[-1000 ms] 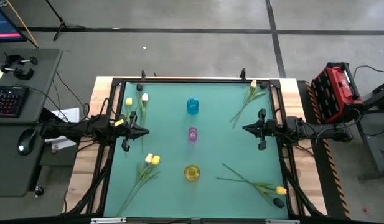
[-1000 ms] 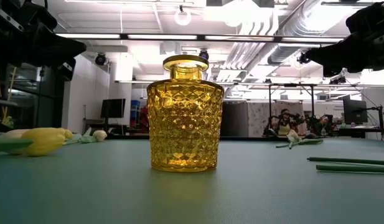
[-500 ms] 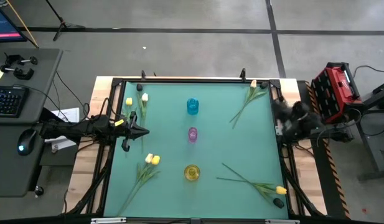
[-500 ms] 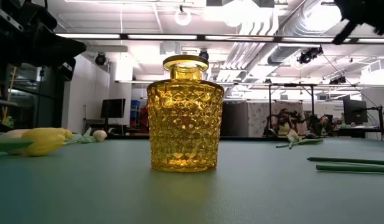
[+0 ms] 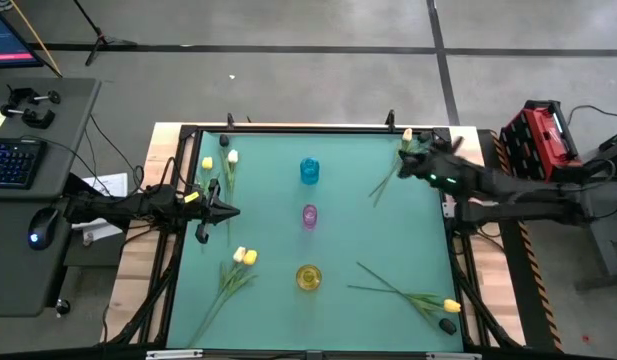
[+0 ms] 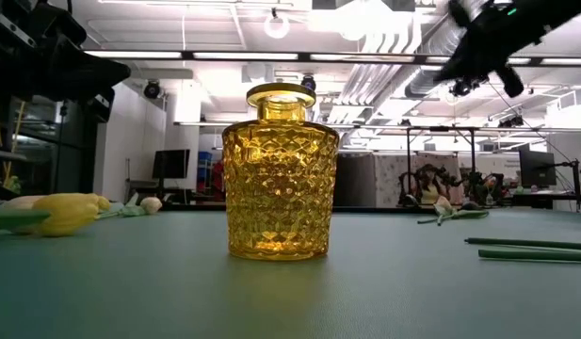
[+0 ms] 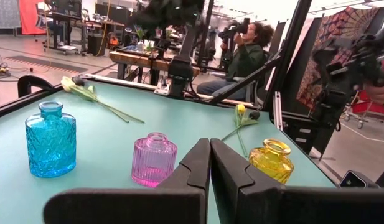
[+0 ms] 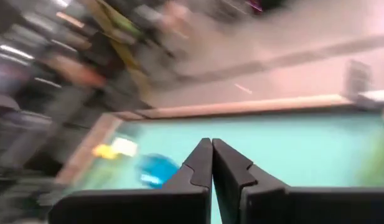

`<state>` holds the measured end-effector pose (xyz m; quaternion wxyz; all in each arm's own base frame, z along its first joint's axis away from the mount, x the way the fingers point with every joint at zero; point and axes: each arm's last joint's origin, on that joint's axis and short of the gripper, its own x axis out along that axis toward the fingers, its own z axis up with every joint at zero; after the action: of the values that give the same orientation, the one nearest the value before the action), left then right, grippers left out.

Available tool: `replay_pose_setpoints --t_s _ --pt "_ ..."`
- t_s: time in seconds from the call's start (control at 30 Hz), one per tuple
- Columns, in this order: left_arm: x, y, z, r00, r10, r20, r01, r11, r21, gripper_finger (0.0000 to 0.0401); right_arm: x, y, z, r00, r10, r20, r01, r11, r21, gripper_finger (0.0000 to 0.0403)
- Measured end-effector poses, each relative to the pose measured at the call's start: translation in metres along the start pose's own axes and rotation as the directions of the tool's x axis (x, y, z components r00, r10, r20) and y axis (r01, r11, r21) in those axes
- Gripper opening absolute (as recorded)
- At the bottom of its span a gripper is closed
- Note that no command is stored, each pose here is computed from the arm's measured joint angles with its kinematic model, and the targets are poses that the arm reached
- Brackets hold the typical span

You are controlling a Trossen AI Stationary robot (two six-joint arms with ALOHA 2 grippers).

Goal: Sort flowers into vase by color
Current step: Put the top right white flower into the blue vase

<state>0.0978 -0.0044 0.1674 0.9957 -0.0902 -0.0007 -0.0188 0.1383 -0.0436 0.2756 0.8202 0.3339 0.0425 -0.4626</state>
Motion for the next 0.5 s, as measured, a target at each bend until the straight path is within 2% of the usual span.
replay_pose_setpoints --t_s 0.1,0.23,0.33,0.5 --pt "0.000 0.000 0.000 1.000 0.000 0.000 0.000 1.000 0.000 0.0000 0.027 -0.003 0.004 0.974 -0.187 -0.126 0.190 0.982 0.013 0.0000" --pt "0.000 0.000 0.000 1.000 0.000 0.000 0.000 1.000 0.000 0.0000 0.068 -0.018 0.005 0.900 -0.336 -0.277 0.353 0.936 0.012 0.0019" --pt "0.000 0.000 0.000 1.000 0.000 0.000 0.000 1.000 0.000 0.0000 0.097 -0.033 0.003 0.840 -0.405 -0.362 0.437 0.899 0.007 0.0063" --pt "0.000 0.000 0.000 1.000 0.001 0.000 -0.001 1.000 0.000 0.0000 0.132 -0.057 -0.007 0.740 -0.480 -0.471 0.537 0.844 -0.016 0.0165"
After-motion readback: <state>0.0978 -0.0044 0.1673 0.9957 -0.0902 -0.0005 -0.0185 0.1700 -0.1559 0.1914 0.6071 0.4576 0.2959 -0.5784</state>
